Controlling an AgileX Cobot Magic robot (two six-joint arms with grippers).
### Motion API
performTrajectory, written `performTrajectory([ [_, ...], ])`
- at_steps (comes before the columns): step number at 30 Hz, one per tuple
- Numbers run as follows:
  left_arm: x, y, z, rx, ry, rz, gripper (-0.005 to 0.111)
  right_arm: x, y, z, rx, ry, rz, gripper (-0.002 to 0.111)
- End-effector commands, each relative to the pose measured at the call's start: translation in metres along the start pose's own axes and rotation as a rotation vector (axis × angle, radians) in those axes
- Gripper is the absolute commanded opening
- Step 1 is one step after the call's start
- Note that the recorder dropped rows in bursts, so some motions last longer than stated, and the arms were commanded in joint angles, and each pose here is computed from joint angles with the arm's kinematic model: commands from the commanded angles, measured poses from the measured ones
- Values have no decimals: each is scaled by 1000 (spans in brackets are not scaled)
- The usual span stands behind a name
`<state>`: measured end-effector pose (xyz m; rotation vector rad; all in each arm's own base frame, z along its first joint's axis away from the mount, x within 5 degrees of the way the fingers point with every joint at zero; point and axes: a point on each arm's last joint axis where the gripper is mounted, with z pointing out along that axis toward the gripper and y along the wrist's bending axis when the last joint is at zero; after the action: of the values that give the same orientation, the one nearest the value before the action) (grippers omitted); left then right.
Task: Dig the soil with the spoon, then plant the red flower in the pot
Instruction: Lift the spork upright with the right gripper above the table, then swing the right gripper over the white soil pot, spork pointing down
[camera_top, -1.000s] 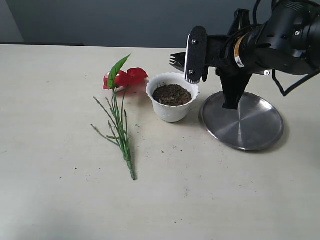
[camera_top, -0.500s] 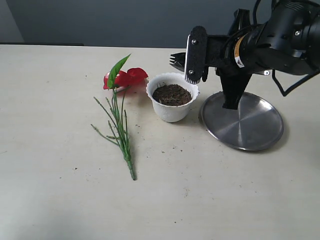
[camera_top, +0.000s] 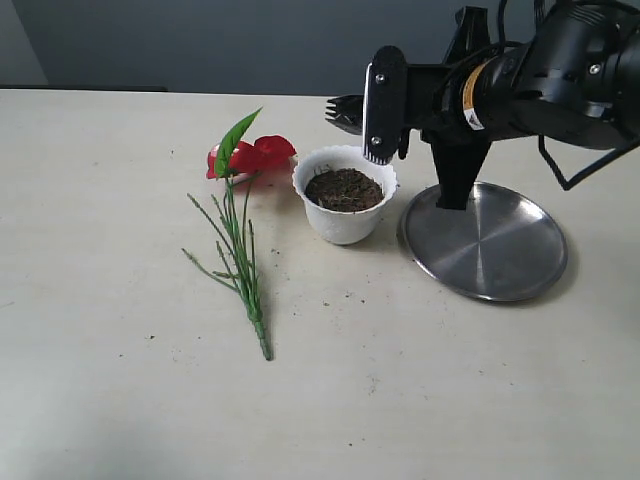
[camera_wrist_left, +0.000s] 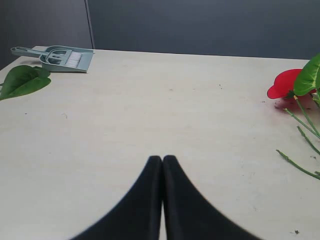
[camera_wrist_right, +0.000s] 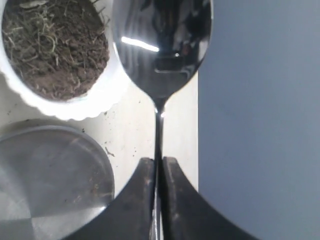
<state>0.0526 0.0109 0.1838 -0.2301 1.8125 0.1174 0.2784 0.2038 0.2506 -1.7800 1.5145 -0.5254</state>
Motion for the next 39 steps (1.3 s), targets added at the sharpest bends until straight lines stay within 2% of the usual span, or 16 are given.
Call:
performTrajectory([
  [1,1,0,0,0,-6,-1,0,-4,-7,-3,54,-46,-57,-1],
  [6,1,0,0,0,-6,-1,0,6,-12,-4,101,73,-264,-1],
  [11,1,0,0,0,-6,-1,0,19,-25,-8,185,279,-617,-1],
  [14,1,0,0,0,-6,-1,0,23,-33,-11,226,376,-783,-1],
  [19,1,0,0,0,-6,-1,0,20,-43,-15,302,458,-1051,-1],
  [22,1,0,0,0,-6,-1,0,20,-42,-12,258,488,-1219,-1],
  [25,1,0,0,0,-6,-1,0,19,-36,-2,220,489,-1281,-1],
  [27,1,0,0,0,-6,-1,0,20,-31,7,152,521,-1455,-1],
  [29,1,0,0,0,-6,-1,0,18,-27,14,117,513,-1556,-1],
  [36,1,0,0,0,-6,-1,0,15,-15,33,80,448,-1610,-1],
  [39,1,0,0,0,-6,-1,0,14,-13,36,64,435,-1676,-1],
])
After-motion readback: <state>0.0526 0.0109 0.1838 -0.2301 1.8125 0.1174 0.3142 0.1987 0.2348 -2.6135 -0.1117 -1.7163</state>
